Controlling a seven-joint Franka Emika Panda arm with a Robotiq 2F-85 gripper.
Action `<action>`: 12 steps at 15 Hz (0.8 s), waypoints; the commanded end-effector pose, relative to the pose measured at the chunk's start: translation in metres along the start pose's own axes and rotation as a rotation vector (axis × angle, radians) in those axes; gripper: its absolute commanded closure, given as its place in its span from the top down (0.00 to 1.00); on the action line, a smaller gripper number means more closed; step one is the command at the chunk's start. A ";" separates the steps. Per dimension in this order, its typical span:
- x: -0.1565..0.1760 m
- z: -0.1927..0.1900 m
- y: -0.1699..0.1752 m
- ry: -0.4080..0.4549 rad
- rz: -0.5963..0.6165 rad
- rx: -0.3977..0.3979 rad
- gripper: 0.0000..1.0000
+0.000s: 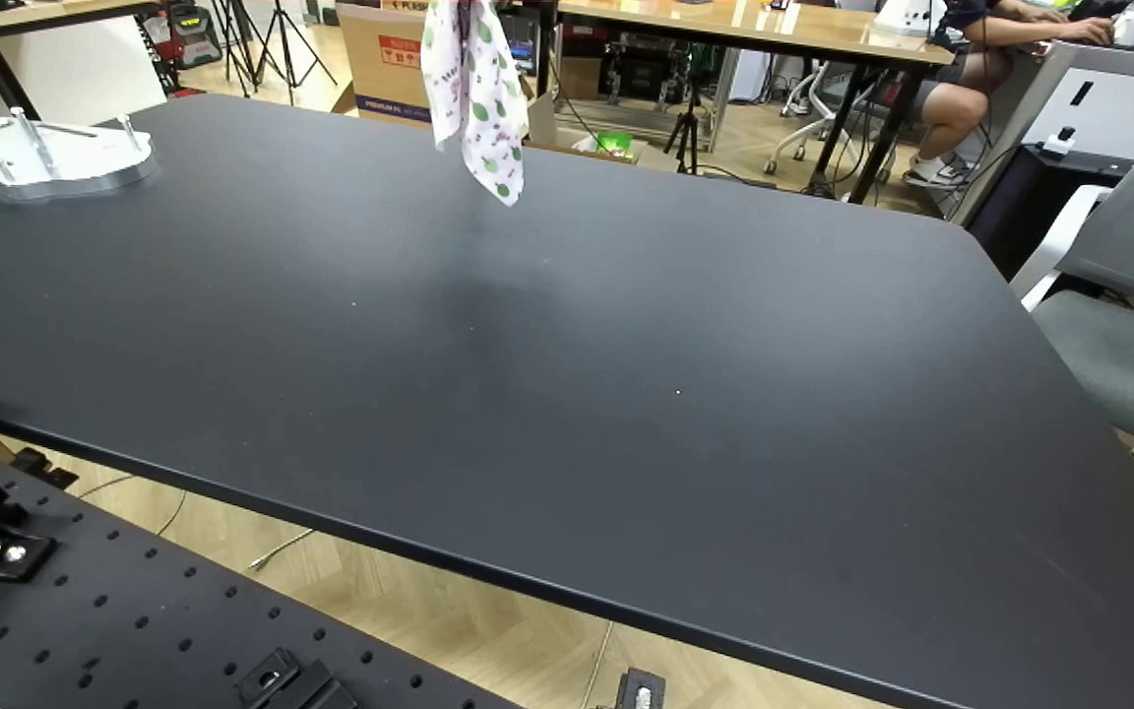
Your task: Remove the white and green cloth from the black stand and put it on the table
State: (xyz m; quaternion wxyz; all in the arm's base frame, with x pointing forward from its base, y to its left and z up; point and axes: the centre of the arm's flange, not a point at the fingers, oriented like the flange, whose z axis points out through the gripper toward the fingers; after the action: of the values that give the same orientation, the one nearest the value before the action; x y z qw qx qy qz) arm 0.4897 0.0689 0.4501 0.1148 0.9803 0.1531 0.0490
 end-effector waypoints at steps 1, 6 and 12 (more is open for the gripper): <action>0.005 0.013 0.020 0.008 0.020 0.028 1.00; 0.022 0.038 0.036 0.011 0.023 0.076 1.00; 0.044 0.060 0.036 -0.002 0.010 0.127 0.75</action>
State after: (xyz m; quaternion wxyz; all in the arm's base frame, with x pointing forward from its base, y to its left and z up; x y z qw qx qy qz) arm 0.5306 0.0382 0.4033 0.0643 0.9861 0.1483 0.0395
